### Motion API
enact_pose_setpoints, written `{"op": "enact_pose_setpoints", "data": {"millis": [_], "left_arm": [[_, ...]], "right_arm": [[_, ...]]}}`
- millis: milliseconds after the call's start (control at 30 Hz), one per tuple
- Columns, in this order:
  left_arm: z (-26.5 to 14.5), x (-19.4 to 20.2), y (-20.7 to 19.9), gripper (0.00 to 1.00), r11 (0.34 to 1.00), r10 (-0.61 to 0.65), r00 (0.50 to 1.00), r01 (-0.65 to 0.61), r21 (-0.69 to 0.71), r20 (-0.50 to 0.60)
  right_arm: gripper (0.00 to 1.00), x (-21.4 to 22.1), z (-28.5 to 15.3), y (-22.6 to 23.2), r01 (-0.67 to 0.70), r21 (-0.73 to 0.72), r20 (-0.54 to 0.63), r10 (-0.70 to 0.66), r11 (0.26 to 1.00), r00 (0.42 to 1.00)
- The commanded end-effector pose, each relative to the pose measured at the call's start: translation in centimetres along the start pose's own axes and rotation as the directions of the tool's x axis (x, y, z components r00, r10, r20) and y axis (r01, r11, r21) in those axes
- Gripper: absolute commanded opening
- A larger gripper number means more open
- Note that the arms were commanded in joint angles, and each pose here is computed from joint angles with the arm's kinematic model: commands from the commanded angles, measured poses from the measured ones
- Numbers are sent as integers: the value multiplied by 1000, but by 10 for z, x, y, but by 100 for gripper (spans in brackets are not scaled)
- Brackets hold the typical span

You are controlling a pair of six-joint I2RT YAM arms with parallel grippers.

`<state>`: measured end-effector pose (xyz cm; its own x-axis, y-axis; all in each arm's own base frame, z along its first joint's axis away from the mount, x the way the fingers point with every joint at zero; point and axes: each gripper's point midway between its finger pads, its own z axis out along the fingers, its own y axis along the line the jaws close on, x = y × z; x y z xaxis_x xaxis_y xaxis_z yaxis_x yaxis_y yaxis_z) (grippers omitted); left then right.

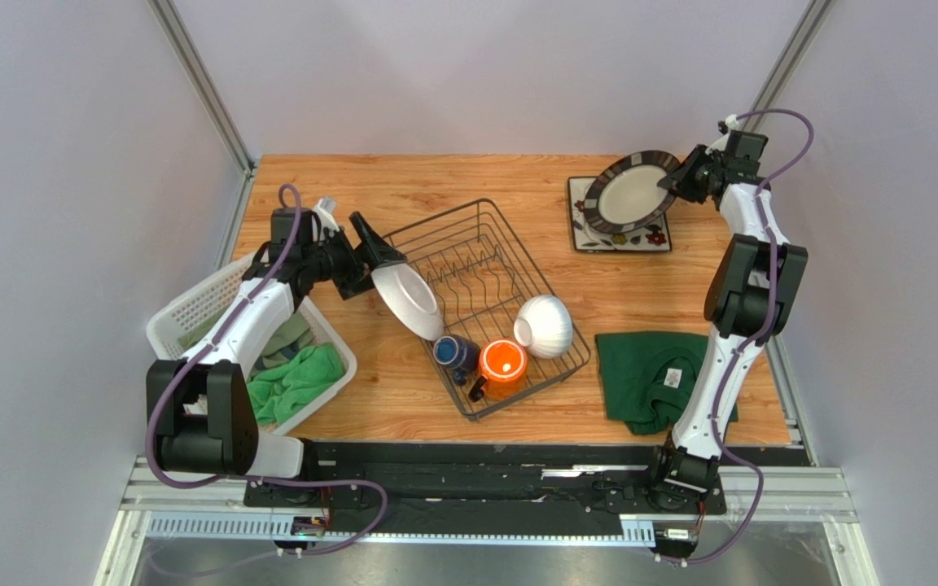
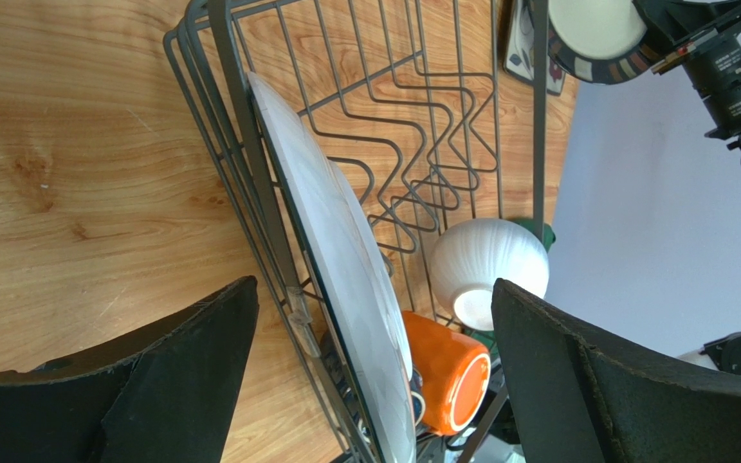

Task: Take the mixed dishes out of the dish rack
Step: Place the plate at the center of the board.

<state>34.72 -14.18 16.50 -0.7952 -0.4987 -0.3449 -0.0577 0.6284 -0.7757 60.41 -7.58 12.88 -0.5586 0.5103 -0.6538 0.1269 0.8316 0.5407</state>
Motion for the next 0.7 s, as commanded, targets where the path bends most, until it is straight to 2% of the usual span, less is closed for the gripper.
{"op": "enact_pose_setpoints", "data": {"millis": [0, 500, 667], "left_arm": [[-4, -12, -12, 99, 998, 67, 997, -67, 18, 29], [-10, -11, -18, 99, 995, 92, 995, -93, 33, 40], [-8, -10, -15, 99, 996, 83, 996, -84, 29, 32]], "right_arm": [[0, -41, -5, 31, 54, -119, 106, -41, 991, 994], [0, -5, 16, 7, -15, -154, 0, 15, 988, 1000], [5, 3, 22, -1, -41, -119, -45, 36, 992, 998]]}}
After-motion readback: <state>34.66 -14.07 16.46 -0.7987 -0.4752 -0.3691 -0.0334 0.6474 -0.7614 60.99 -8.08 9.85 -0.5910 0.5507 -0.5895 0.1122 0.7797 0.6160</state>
